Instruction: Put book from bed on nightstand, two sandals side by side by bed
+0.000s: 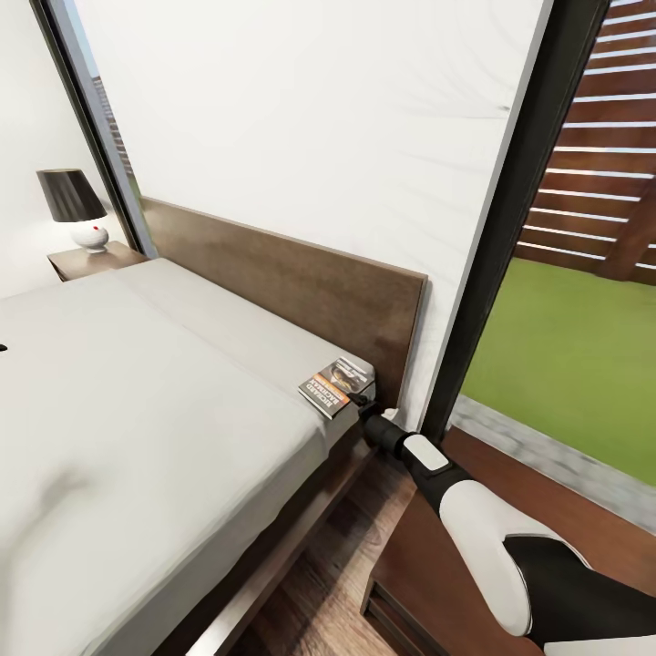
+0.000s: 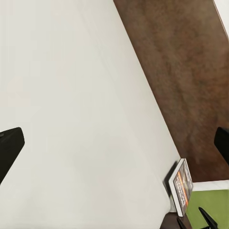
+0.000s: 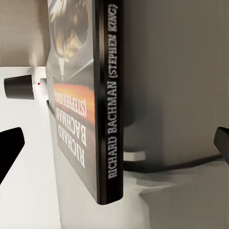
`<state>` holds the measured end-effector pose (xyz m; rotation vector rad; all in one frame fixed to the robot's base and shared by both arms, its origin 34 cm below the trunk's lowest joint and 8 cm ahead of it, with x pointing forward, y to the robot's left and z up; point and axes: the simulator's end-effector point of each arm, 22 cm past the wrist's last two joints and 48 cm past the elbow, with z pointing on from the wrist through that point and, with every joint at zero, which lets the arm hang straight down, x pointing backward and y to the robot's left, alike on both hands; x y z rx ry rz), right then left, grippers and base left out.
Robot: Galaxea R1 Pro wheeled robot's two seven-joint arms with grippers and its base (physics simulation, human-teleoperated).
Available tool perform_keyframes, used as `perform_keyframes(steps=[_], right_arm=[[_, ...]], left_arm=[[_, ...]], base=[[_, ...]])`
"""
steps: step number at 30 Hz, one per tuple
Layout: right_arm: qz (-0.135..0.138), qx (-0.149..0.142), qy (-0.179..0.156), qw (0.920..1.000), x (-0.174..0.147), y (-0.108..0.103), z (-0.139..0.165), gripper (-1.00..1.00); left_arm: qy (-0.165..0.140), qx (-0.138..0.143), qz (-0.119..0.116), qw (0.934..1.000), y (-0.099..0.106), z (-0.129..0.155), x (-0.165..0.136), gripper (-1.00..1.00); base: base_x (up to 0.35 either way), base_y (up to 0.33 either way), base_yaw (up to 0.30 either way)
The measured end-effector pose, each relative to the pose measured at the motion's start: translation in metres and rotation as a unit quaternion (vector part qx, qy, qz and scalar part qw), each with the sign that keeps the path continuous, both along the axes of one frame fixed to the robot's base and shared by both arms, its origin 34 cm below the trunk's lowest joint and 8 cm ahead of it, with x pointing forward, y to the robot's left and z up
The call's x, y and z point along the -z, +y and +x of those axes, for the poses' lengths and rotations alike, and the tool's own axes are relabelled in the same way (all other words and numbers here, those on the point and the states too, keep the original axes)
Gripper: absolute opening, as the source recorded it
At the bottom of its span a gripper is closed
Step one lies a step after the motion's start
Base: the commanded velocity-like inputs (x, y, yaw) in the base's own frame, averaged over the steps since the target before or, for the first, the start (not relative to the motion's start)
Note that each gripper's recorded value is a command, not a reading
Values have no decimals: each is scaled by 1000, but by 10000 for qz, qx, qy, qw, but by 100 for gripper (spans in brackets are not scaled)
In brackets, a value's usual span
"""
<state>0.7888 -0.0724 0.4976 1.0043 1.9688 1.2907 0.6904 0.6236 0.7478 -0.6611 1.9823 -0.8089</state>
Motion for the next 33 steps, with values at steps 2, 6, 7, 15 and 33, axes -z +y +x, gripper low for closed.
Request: perform_keyframes(steps=[2,6,7,15,33], right_arm=[[0,0,1,10000,0,0,0,100],[2,1,0,10000,0,0,0,100],[1,2,-1,10000,0,0,0,100],[-2,4,0,10000,0,-1,0,100],[-1,6,1,10000,0,-1,0,100]], left_arm=[[1,-1,1,10000,0,0,0,100],[1,-2,3,10000,0,0,0,100],[1,-2,3,10000,0,0,0,100],[-2,-5,7,10000,0,0,0,100],[-6,-7,11,10000,0,0,0,100]], base=[[0,0,0],[0,0,0],[0,0,0],[0,0,0],[0,0,0]])
